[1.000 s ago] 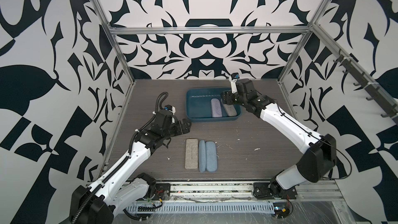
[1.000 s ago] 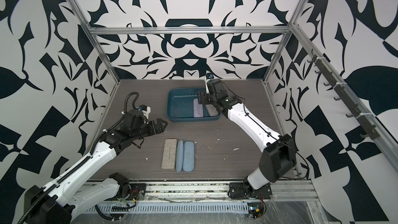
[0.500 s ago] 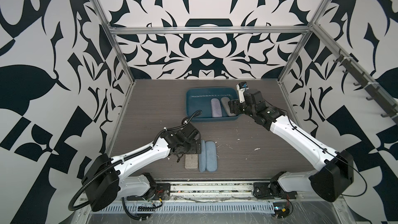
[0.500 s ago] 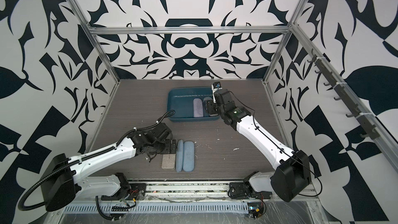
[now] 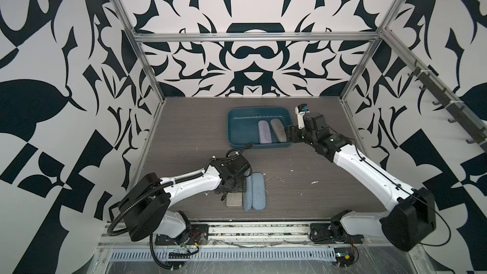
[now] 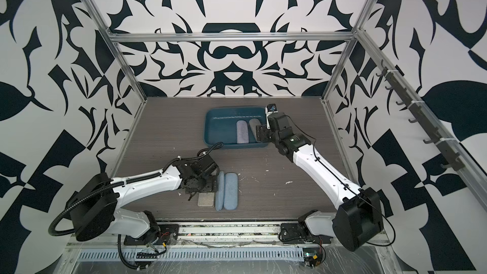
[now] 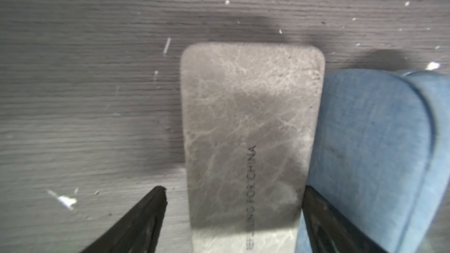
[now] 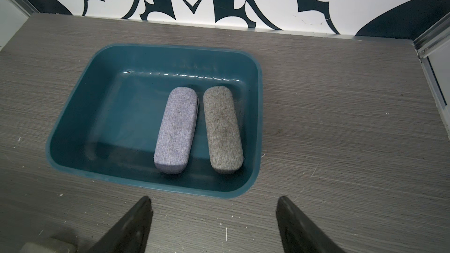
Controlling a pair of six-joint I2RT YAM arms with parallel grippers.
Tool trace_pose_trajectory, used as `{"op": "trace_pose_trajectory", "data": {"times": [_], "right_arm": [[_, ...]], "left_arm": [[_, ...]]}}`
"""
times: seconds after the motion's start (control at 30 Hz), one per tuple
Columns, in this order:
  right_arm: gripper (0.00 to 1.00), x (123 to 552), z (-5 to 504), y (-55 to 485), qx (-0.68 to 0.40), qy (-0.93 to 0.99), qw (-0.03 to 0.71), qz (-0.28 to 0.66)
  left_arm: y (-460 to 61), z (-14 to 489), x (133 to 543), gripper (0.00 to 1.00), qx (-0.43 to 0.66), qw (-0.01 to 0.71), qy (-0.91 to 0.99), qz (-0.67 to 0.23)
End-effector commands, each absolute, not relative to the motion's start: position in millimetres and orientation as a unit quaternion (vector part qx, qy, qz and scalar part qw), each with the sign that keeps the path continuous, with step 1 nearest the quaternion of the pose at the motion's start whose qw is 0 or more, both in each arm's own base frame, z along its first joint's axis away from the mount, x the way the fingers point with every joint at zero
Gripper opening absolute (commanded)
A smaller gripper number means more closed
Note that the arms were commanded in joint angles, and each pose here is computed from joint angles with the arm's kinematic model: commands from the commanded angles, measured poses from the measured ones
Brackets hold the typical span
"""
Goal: Put the glasses cases into the storage boxes
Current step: Pick up the glasses case at the center of the board.
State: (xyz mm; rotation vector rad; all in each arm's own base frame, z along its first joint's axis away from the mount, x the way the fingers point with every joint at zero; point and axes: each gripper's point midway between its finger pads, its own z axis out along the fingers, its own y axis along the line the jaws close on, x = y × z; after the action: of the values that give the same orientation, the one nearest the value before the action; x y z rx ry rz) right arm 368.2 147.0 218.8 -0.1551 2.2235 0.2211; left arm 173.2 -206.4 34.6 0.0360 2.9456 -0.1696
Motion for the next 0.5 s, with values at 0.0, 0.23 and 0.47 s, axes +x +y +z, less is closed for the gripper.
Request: {"op": "trace_pose_trajectory", "data": {"times": [0.0,0.23,0.47], "right_arm": [[0.83,371.7,229.3,146.9,-0.056,0.884,0.452,0.103],[0.83,373.8,222.6,143.3,-0.050,0.887,0.446,0.105],[0.83,376.4,216.3,142.5,-0.046,0.891,0.439,0.109]], "left_arm": [[-203.0,26.9,172.5,0.87,0.011,0.086,0.996,-0.033],[-206.6,22.6,175.5,0.75,0.015,0.086,0.996,-0.025],[-206.7,27.5,177.6,0.46,0.008,0.095,0.995,-0.018]]}}
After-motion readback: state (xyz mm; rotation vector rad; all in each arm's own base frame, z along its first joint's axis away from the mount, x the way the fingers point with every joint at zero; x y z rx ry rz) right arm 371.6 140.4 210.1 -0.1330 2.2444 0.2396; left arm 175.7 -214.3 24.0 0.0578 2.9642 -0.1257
